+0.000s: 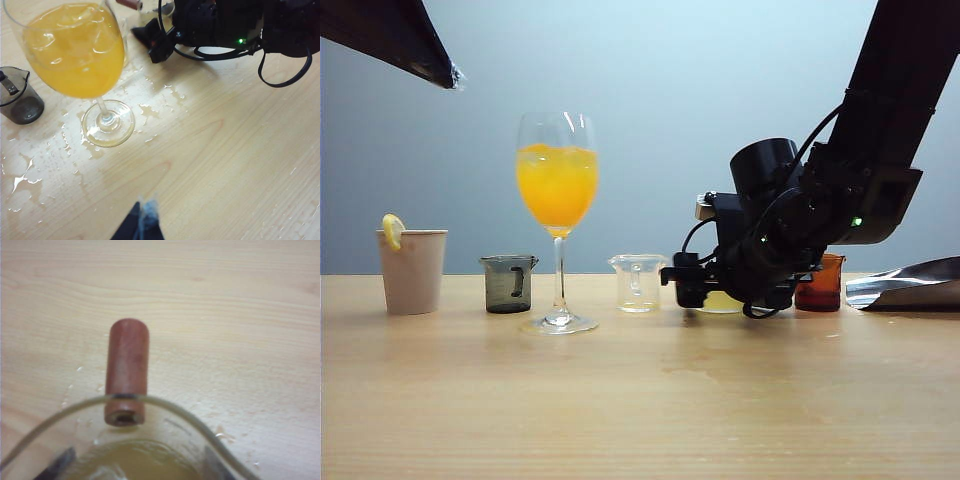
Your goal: Pick up the third measuring cup from the left, pour the pineapple juice inside into the goblet, and finally put the measuring cup back in its original place.
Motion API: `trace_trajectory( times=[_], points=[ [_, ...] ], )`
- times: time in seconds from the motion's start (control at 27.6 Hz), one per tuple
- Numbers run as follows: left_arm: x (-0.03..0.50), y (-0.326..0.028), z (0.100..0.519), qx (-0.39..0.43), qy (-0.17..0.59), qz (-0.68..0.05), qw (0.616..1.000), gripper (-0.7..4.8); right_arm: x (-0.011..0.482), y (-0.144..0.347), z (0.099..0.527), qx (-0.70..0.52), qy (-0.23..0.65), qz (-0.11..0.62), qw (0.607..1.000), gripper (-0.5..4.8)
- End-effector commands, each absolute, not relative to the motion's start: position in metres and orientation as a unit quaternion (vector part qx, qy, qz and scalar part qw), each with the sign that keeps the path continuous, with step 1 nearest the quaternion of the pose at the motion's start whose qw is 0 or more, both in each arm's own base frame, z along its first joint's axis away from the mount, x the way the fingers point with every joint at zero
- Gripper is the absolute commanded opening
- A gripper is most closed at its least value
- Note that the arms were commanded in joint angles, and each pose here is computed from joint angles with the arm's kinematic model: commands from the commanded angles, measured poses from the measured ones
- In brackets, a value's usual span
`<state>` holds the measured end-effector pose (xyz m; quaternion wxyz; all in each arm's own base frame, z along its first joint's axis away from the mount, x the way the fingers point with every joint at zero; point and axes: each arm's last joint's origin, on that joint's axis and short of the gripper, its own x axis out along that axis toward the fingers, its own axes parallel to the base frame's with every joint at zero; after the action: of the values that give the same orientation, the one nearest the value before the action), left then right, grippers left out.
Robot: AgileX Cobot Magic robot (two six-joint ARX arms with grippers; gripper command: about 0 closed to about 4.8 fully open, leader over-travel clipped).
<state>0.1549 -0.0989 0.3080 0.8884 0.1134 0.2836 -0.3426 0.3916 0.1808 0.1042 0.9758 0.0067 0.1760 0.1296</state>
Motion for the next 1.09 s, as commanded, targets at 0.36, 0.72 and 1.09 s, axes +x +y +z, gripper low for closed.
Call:
trace_trajectory(
  times=[0.36,0.72,1.09],
  points=[
    [0.155,-0.099,0.309,0.116,0.282,-0.342,0.889,-0.06,0.392,0.181,0.127,0.021,0.143,0.133,0.981,1.97],
    [0.157,-0.100,0.313,0.111,0.257,-0.344,0.896,-0.06,0.377,0.175,0.203,0.019,0.103,0.152,0.983,1.97],
    [0.158,-0.101,0.323,0.044,0.254,-0.332,0.907,-0.06,0.338,0.176,0.287,0.004,0.084,0.251,0.964,1.97]
  ],
)
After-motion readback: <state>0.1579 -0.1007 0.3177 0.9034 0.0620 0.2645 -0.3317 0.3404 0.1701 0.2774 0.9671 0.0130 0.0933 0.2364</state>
